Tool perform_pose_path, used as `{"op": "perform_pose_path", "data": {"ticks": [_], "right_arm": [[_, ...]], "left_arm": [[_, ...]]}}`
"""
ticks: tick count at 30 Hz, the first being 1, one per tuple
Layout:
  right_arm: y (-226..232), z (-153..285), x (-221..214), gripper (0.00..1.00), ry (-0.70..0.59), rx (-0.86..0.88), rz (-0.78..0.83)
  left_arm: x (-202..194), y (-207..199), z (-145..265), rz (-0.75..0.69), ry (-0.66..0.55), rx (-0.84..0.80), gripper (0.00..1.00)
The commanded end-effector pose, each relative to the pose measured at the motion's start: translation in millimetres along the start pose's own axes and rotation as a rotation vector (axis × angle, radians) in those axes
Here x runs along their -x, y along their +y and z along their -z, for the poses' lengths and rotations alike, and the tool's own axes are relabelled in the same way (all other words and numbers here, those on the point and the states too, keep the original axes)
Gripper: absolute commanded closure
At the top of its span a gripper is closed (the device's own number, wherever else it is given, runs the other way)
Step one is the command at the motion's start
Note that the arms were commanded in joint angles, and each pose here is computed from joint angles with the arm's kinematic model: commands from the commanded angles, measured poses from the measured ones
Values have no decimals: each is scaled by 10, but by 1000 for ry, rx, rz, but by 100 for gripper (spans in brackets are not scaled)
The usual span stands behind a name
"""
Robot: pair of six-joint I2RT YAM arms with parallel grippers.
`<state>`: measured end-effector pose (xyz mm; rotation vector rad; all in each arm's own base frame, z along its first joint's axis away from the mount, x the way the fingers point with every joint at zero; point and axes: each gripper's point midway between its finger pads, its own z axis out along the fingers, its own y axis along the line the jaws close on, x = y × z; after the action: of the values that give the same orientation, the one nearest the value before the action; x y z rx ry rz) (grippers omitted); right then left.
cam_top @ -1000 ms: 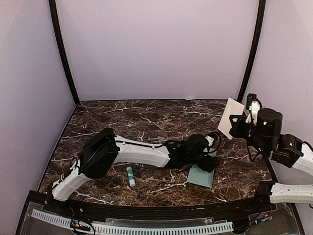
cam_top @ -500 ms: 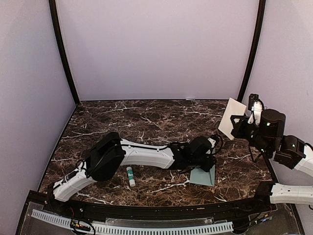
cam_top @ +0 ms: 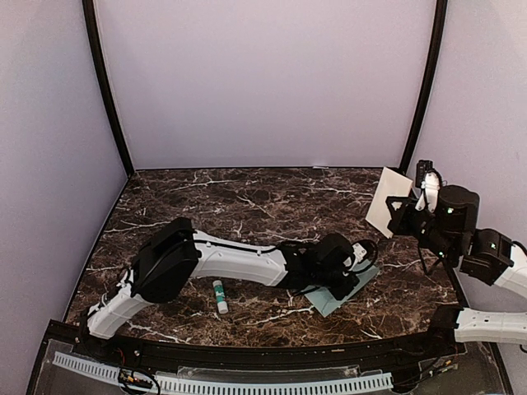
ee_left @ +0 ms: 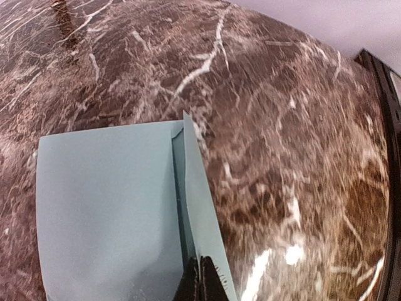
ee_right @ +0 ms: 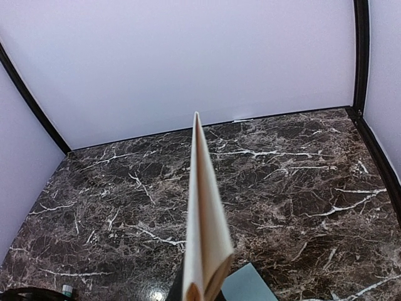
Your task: Place the letter into the envelope and seal it
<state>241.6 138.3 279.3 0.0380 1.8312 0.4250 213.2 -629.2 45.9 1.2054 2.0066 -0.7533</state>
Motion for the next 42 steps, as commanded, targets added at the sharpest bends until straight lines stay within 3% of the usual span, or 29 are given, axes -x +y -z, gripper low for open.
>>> {"op": "perform_pose_path", "data": {"ticks": [1, 2, 3, 4, 9, 17, 21, 24, 26, 28, 29, 30, 31, 36, 40, 42], "right_arm": [[45, -6, -9, 100, -6, 34, 8], [58, -15, -25, 100, -1, 40, 10], [78, -24, -38, 100, 5, 49, 11], [95, -46, -64, 100, 15, 53, 16], [190, -129, -174, 100, 56, 84, 29], [289, -228, -430, 100, 123, 138, 31], [351, -249, -528, 100, 148, 176, 29], [472, -261, -634, 100, 181, 247, 34], [563, -272, -743, 100, 219, 297, 42], [629, -294, -849, 100, 251, 333, 48], [656, -305, -889, 100, 261, 347, 50], [670, -323, -939, 100, 274, 355, 52], [677, -340, -982, 100, 284, 359, 55], [747, -389, -1167, 100, 324, 402, 41], [842, -371, -1348, 100, 367, 461, 34], [856, -366, -1437, 100, 384, 467, 38]], "left_arm": [[79, -121, 622, -243, 28, -40, 99], [-109, -77, 658, -270, 62, -31, 99], [-21, -91, 813, -321, 40, -32, 99], [-196, -62, 852, -373, 68, -32, 99], [-332, -118, 1340, -552, 60, -62, 99], [-1095, -84, 1767, -975, 126, -69, 100], [-1275, -199, 1983, -1162, 55, -142, 100], [-1250, -281, 2164, -1209, -25, -167, 100], [-1241, -302, 2251, -1194, -46, -173, 92], [-1219, -313, 2325, -1159, -61, -167, 47], [-1248, -332, 2346, -1143, -61, -167, 14], [-1202, -336, 2387, -1131, -74, -148, 7], [-1200, -379, 2405, -1103, -87, -143, 3], [-777, -325, 2556, -848, -194, 85, 1], [-604, -256, 2629, -480, -153, 155, 1], [-620, -218, 2659, -203, -116, 159, 1]]}}
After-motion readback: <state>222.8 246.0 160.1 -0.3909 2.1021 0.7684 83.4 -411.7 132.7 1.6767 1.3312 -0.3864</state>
